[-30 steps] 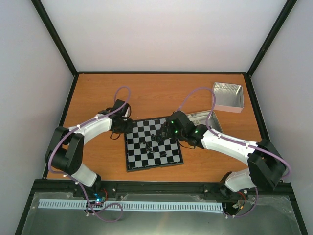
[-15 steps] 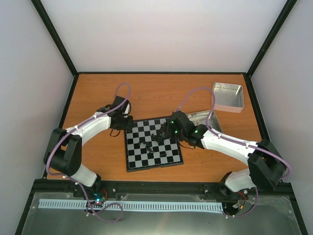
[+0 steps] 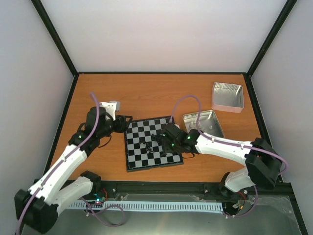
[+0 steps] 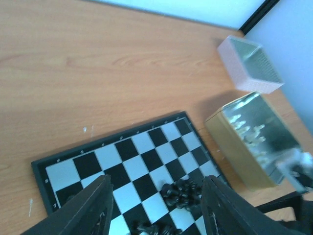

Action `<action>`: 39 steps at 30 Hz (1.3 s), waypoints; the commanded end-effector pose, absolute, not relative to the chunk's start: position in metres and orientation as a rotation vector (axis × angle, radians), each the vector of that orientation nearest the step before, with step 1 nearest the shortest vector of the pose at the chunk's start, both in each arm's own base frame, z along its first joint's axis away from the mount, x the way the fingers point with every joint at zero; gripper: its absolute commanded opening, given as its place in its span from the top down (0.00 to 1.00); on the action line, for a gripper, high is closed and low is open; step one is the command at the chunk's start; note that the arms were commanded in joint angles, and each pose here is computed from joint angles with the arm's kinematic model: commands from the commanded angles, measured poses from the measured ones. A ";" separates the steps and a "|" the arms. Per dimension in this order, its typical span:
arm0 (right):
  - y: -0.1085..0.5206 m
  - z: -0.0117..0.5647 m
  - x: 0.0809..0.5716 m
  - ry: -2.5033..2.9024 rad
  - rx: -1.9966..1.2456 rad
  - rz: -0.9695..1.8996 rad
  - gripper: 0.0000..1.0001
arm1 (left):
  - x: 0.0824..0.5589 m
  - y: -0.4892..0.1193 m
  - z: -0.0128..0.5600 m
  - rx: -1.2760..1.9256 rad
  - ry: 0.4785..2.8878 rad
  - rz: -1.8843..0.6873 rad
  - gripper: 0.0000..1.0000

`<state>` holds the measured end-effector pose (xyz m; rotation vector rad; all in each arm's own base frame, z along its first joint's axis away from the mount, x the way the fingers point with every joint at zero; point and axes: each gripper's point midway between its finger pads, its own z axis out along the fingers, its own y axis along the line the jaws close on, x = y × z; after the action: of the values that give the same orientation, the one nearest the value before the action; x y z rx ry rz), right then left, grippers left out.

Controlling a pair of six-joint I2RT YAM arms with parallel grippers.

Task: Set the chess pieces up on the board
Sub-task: Pick up the chess piece from the chessboard.

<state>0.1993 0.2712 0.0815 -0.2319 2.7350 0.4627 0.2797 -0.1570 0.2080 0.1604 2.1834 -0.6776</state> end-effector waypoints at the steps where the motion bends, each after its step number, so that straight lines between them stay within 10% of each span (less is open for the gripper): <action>1: 0.264 0.072 0.196 2.779 0.063 0.467 0.44 | 0.269 -0.161 0.247 0.175 1.990 -0.771 0.47; 39: 0.287 0.042 0.185 2.862 0.178 0.010 0.65 | 0.238 -0.130 0.264 0.131 1.946 -0.668 0.39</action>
<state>0.1860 0.2894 0.0443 0.2302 2.8651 0.0724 0.2380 -0.1292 0.2607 0.1201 1.9529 -0.6791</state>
